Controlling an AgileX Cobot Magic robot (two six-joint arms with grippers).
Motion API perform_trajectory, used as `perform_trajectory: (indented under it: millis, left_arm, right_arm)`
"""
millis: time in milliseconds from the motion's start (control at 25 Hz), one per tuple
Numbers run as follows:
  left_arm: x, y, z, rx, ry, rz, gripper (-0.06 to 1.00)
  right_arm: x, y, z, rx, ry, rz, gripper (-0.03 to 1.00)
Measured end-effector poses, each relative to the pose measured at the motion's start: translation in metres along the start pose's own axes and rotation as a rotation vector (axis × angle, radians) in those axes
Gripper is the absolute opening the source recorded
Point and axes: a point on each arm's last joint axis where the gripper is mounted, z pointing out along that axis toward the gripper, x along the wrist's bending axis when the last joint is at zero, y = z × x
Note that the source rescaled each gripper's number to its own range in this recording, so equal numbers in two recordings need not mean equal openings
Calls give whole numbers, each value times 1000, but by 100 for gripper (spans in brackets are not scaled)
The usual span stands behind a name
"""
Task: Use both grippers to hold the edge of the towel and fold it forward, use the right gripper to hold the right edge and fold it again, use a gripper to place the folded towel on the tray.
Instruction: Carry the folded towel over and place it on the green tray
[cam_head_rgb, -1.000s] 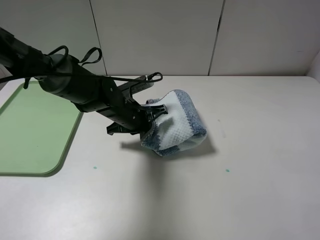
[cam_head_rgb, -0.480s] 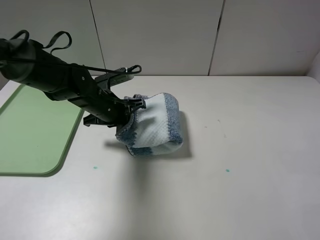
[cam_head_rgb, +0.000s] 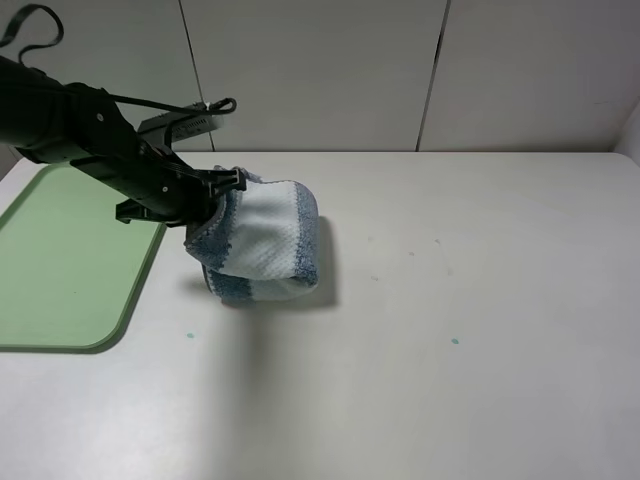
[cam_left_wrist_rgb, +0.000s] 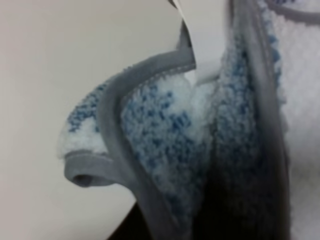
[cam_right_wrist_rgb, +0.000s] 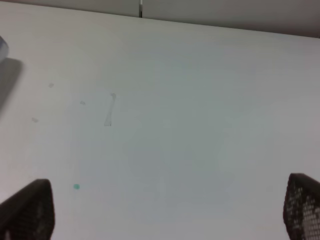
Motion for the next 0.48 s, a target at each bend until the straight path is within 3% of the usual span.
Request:
perform_trajectory:
  millis: [480]
  left_arm:
    - [44, -6, -40, -31, 64, -16, 5]
  right_arm:
    - [0, 0, 0, 0, 0, 0, 100]
